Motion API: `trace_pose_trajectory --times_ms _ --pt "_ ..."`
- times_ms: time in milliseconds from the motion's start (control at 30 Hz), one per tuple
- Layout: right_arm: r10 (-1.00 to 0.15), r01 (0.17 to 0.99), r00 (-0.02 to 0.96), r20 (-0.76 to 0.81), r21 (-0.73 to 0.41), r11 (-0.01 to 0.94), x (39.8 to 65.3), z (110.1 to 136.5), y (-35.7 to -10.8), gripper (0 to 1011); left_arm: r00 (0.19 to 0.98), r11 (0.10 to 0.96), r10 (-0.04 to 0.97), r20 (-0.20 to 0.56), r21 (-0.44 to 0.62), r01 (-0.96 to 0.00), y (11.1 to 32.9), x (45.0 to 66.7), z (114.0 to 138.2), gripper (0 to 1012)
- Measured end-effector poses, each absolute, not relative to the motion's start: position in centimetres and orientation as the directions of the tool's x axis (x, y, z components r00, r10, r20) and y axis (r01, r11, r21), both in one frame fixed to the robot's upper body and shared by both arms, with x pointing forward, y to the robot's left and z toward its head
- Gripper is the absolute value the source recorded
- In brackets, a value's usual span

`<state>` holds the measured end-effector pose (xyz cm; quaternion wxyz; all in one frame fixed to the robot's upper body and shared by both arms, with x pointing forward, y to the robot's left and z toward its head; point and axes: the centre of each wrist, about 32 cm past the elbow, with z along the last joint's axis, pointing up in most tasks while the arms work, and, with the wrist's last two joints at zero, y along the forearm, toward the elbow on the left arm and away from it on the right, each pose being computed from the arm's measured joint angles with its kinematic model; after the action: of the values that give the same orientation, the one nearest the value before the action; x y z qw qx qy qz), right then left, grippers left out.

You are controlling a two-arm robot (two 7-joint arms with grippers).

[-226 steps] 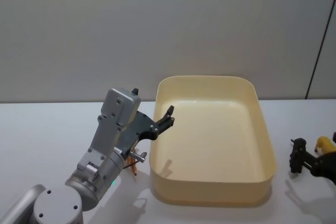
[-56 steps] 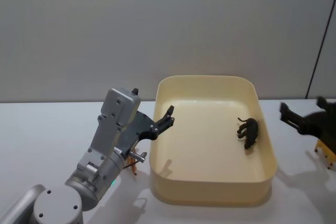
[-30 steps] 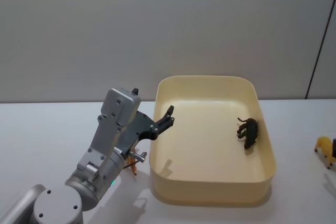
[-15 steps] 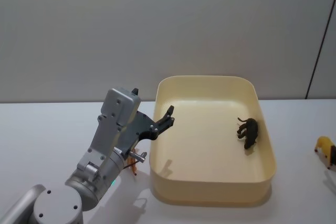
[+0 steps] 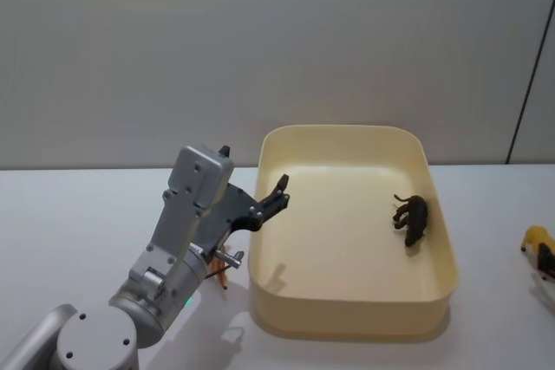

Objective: Pick up the toy alternately with two hands and place it into the central storage box.

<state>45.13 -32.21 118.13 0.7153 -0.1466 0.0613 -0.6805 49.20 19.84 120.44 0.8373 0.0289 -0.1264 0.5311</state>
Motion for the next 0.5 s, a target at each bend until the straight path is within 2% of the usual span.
trace_pose_trajectory --times_ms 100,200,333,500 --pt "-0.991 0.954 0.068 0.114 -0.297 0.031 45.44 117.97 -32.19 999 0.404 0.434 0.882 0.242 -0.086 -0.897 19.84 49.20 120.44 1001" --pt "-0.991 0.953 0.069 0.115 -0.300 0.032 45.63 117.87 -32.18 950 0.404 0.434 0.882 0.242 -0.086 -0.897 19.84 49.20 120.44 1001" --pt "-0.991 0.952 0.071 0.116 -0.303 0.033 45.91 117.76 -32.16 855 0.404 0.434 0.882 0.242 -0.086 -0.897 19.84 49.20 120.44 1001" --pt "-0.990 0.951 0.072 0.117 -0.307 0.033 46.14 117.65 -32.15 683 0.404 0.434 0.882 0.242 -0.086 -0.897 19.84 49.20 120.44 1001"
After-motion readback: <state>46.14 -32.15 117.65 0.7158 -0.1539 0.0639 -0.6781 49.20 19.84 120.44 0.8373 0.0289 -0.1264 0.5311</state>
